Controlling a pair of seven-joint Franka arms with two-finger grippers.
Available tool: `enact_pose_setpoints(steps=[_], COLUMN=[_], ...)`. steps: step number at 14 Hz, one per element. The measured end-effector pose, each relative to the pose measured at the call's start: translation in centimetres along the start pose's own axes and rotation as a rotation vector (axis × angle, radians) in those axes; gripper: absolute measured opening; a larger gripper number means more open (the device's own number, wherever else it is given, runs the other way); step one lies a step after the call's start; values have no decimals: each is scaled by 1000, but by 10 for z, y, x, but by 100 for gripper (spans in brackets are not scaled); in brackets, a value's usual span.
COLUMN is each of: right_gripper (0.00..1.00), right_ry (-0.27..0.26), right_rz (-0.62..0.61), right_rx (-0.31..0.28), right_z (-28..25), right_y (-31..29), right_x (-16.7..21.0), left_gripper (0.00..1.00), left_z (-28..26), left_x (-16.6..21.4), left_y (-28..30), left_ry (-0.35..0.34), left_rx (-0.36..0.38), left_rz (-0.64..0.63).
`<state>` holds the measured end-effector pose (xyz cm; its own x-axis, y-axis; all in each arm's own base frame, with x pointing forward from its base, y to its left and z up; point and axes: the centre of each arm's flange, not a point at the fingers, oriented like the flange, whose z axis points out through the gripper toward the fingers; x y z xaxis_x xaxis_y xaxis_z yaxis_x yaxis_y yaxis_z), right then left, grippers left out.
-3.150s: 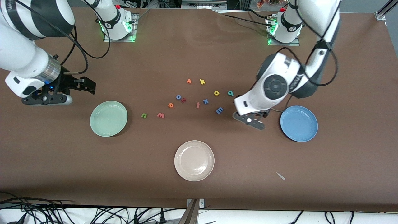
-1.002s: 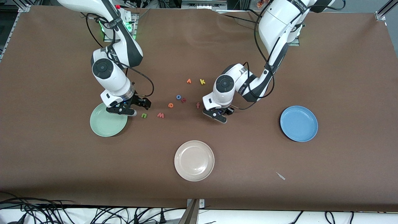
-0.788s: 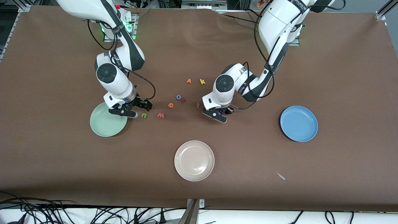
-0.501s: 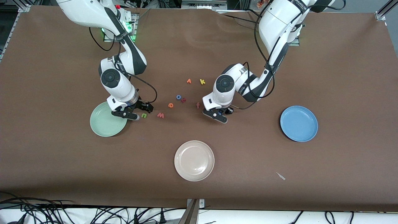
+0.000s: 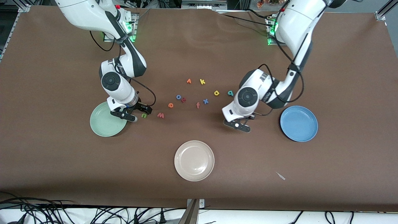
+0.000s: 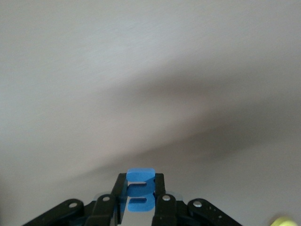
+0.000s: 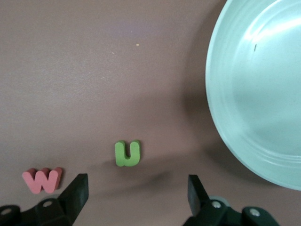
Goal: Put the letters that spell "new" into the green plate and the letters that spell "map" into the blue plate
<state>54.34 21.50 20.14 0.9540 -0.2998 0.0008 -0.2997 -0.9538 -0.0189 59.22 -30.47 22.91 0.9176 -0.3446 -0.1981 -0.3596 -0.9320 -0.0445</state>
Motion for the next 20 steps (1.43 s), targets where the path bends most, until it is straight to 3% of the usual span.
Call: enact_pose_setpoints(steps=[5, 8, 9, 10, 12, 13, 14, 17, 19, 20], right_gripper=[94, 92, 85, 85, 67, 67, 60, 56, 54, 46], right_ry=[-2, -4, -5, -5, -6, -7, -7, -8, -9, -10], right_rz=[35, 38, 38, 38, 38, 37, 37, 37, 37, 37], right_rx=[0, -1, -2, -2, -3, -4, -4, -5, -6, -6], right_z=[17, 20, 20, 21, 21, 22, 22, 23, 24, 24], right_y=[-12, -12, -12, -12, -12, -12, -12, -12, -12, -12], right_x=[11, 13, 13, 13, 12, 12, 12, 12, 12, 12], left_gripper=[27, 27, 27, 27, 27, 27, 27, 52, 72, 84], left_z=[-3, 8, 14, 21, 37, 46, 51, 50, 36, 25], left_x=[-11, -24, -29, -33, -40, -41, -41, -38, -36, -35], left_y=[-114, -178, -200, -218, -246, -252, -253, -250, -245, -239], left_ry=[-158, -207, -216, -224, -246, -260, -270, -264, -240, -221], left_rx=[-35, -79, -89, -97, -101, -93, -88, -88, -103, -129], left_rz=[138, 224, 246, 258, 271, 274, 279, 250, 122, 46])
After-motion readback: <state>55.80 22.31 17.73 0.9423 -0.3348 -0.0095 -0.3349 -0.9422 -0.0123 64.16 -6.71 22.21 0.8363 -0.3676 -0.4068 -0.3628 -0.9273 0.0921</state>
